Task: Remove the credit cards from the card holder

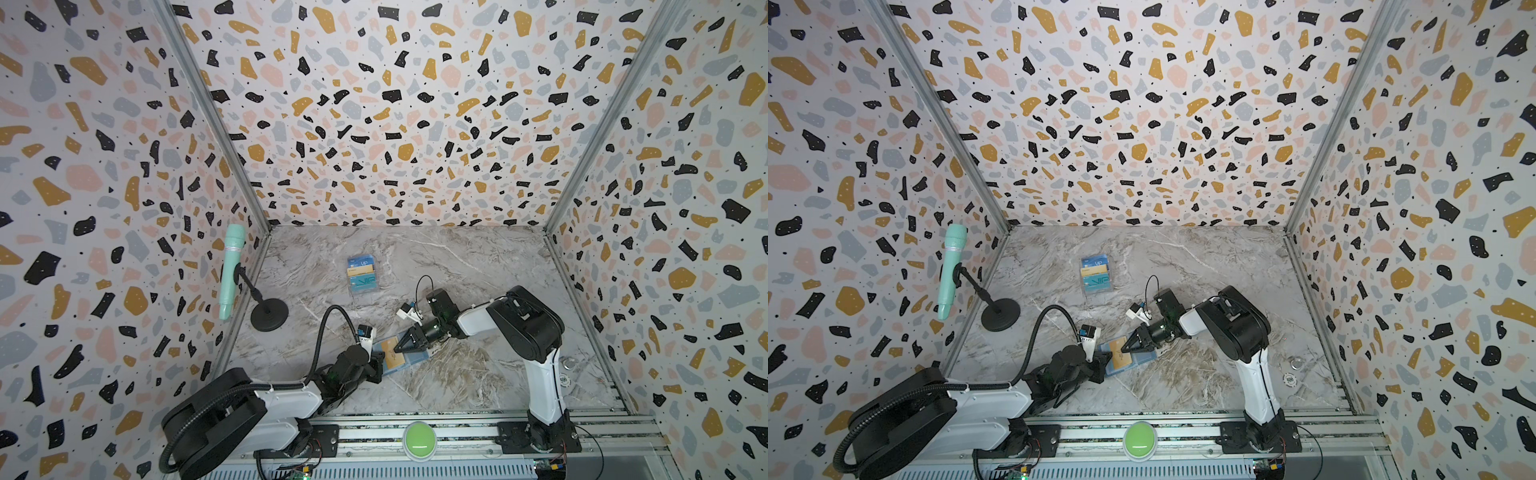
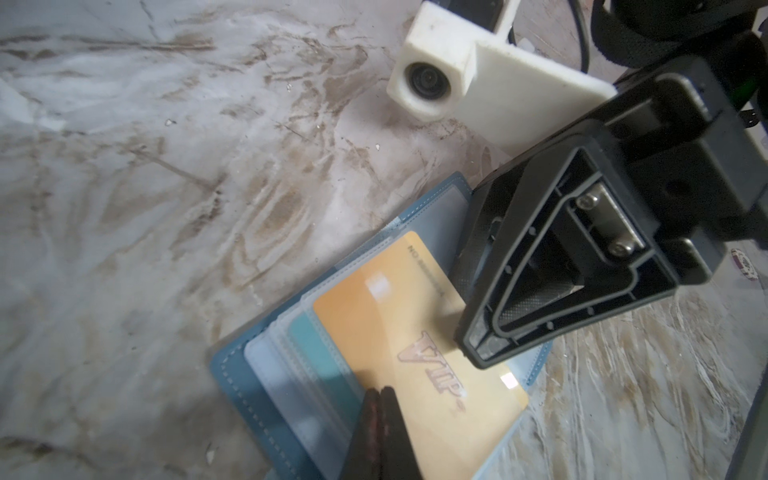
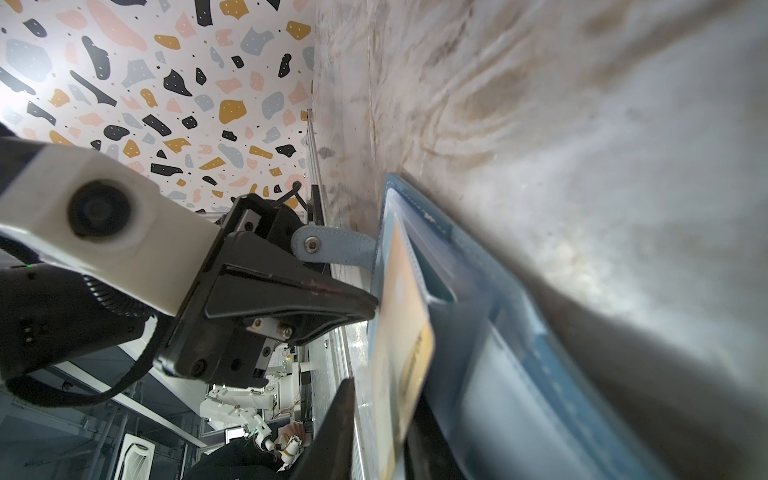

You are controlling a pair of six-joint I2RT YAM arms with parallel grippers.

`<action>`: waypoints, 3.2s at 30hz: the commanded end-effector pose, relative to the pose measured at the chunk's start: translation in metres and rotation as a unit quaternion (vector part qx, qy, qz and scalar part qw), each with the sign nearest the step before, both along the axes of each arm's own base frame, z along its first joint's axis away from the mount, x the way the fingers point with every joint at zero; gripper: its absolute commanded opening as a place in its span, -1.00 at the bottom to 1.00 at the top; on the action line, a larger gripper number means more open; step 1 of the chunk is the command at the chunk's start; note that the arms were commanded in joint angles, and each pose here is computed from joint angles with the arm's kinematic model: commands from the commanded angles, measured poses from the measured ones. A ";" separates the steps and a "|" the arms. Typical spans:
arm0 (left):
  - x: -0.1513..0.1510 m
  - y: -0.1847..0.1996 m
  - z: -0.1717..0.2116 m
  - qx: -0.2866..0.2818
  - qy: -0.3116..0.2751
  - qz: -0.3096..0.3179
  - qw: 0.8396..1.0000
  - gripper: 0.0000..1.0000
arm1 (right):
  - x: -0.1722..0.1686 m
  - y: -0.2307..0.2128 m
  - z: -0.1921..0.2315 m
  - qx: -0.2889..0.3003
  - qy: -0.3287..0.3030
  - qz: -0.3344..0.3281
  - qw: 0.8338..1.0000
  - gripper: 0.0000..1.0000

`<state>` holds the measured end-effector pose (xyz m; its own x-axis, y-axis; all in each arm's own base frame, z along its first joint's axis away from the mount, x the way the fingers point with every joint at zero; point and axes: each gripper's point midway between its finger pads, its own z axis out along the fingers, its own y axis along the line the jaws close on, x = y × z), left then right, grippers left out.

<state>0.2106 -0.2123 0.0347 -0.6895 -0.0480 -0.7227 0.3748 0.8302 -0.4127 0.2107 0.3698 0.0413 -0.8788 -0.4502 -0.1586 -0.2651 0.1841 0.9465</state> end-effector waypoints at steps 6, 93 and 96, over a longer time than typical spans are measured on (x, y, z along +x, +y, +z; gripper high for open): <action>0.000 0.000 0.015 -0.023 -0.032 -0.004 0.999 -1.00 | -0.004 -0.002 -0.015 -0.024 0.010 0.000 1.000 -0.55; -0.008 0.015 -0.042 0.074 0.039 0.002 0.997 -1.00 | 0.035 -0.044 0.018 -0.052 -0.054 -0.057 0.996 -0.91; -0.007 0.015 -0.039 0.072 0.037 0.003 0.997 -1.00 | 0.039 -0.051 0.019 -0.068 -0.068 -0.061 0.994 -0.91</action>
<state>0.2196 -0.2190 0.0279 -0.6762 -0.0443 -0.7354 0.3761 0.8375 -0.3963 0.2390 0.3254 0.0487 -0.9163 -0.3672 -0.1600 -0.2840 0.3140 0.9060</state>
